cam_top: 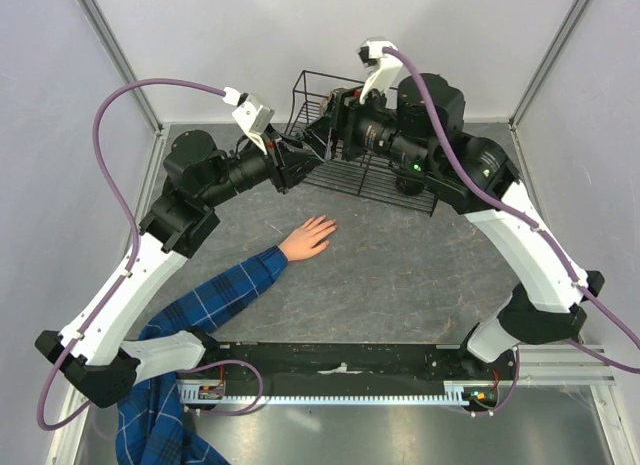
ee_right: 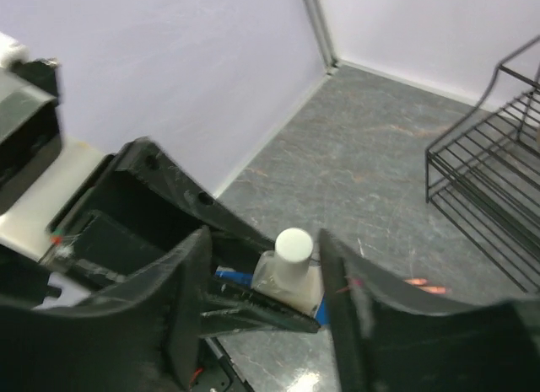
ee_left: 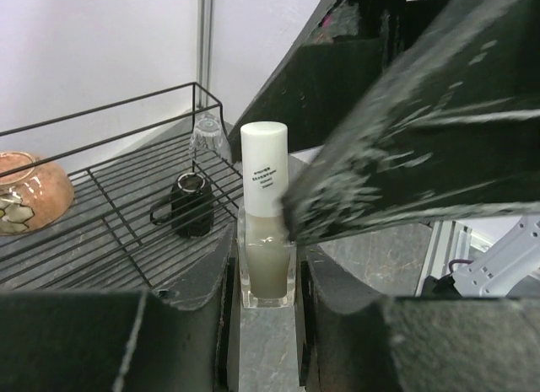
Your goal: Paint the nails
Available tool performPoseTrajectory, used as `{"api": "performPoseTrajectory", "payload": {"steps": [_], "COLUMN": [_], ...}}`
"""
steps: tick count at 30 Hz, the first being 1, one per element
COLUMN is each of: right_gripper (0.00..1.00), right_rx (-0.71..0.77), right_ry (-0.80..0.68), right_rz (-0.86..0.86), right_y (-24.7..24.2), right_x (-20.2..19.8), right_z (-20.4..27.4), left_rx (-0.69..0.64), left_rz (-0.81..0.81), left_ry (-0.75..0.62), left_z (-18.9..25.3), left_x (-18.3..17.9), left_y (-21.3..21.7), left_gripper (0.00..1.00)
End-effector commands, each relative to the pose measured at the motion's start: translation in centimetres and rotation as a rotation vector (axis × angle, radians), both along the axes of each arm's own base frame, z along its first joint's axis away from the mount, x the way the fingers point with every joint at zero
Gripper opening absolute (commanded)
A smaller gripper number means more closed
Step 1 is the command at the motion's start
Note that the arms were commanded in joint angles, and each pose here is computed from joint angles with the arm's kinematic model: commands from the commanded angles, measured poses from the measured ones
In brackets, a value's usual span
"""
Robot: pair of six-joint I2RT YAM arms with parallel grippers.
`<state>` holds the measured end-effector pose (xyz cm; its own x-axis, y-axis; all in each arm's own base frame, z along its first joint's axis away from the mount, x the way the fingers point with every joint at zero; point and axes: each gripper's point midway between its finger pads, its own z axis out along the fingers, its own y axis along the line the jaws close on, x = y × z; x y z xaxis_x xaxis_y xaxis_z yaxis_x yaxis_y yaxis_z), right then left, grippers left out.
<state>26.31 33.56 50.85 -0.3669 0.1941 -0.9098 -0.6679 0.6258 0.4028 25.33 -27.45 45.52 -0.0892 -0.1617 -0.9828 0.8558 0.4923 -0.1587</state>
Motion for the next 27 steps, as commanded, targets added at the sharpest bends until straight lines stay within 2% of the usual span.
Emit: {"api": "performPoseTrajectory", "payload": {"steps": [1, 2, 3, 4, 7, 8, 9, 10, 12, 13, 14, 16, 17, 18, 19, 20, 21, 22, 25, 26, 27], "right_gripper": [0.54, 0.51, 0.43, 0.38, 0.32, 0.26, 0.06, 0.00, 0.00, 0.00, 0.00, 0.00, 0.00, 0.00, 0.00, 0.00, 0.00, 0.00, 0.00, 0.00, 0.01], "right_rx": [-0.045, -0.052, -0.052, -0.052, -0.060, -0.073, -0.078, -0.082, -0.091, -0.073, -0.057, 0.036, 0.117, 0.182, 0.279, 0.337, 0.370, 0.406, 0.393, 0.352, 0.339], "right_ry": [-0.007, -0.006, -0.006, -0.004, 0.003, 0.003, -0.016, -0.034, -0.108, -0.139, -0.166, -0.216, -0.264, -0.296, -0.165, -0.262, -0.252, -0.174, -0.167, -0.172, -0.182], "right_rz": [-0.103, -0.102, -0.102, -0.102, -0.092, -0.080, -0.058, -0.017, 0.029, 0.160, 0.241, 0.422, 0.643, 0.722, 0.807, 0.888, 0.926, 0.963, 0.961, 0.919, 0.839], "right_y": [-1.2, -1.1, -1.1, -1.0, -0.9, -0.7, -0.8, -0.5, -0.8, 0.1, 0.4, -0.2, -0.2, -1.2, -1.8, -2.4, -2.8, -3.0, -2.7, -2.4, -2.3], "right_x": [1.0, 1.1, 1.0, 1.1, 0.8, 0.8, 0.5, 0.0, -0.6, -2.5, -2.8, -5.9, -8.5, -10.3, -12.0, -12.8, -13.5, -14.1, -13.7, -12.9, -11.8], "right_z": [-0.3, -0.5, -0.5, -0.6, -1.1, -1.5, -1.5, -1.4, -0.9, -0.5, -0.8, 1.1, 1.8, 3.3, 4.1, 4.8, 5.0, 5.1, 4.7, 4.1, 4.2], "left_rx": [-0.006, -0.008, -0.006, -0.010, -0.032, -0.042, -0.063, -0.074, -0.081, -0.121, -0.110, -0.172, -0.157, -0.170, -0.202, -0.226, -0.241, -0.249, -0.240, -0.235, -0.226], "left_rz": [0.036, 0.033, 0.030, 0.028, 0.017, 0.002, -0.042, -0.086, -0.267, -0.350, -0.511, -0.661, -0.733, -0.744, -0.772, -0.781, -0.772, -0.766, -0.736, -0.721, -0.704], "left_ry": [-0.088, -0.090, -0.087, -0.081, -0.052, -0.050, -0.058, -0.050, -0.069, -0.068, -0.074, -0.079, -0.051, -0.036, 0.029, -0.027, -0.028, -0.020, -0.020, 0.018, -0.014], "left_z": [2.1, 2.2, 2.0, 2.0, 2.2, 2.4, 2.9, 3.1, 3.6, 4.6, 4.4, 6.2, 5.4, 5.7, 6.2, 6.7, 7.0, 7.1, 7.0, 6.7, 6.8], "left_x": [0.1, 0.0, 0.0, -0.1, -0.3, -0.6, -1.2, -1.8, -4.8, -5.9, -8.4, -10.8, -11.3, -11.1, -11.6, -11.5, -11.2, -11.0, -10.3, -9.9, -9.8], "left_y": [0.4, 0.4, 0.4, 0.3, 0.2, 0.1, -0.3, -0.7, -1.6, -1.9, -2.1, -1.3, -1.2, -0.8, -0.3, 0.0, 0.3, 0.3, 0.1, 0.0, 0.0], "left_gripper": [0.02, 0.02, 0.02, 0.02, 0.02, 0.02, 0.02, 0.02, 0.02, 0.02, 0.02, 0.02, 0.02, 0.02, 0.02, 0.02, 0.02, 0.02, 0.02, 0.02, 0.02]}}
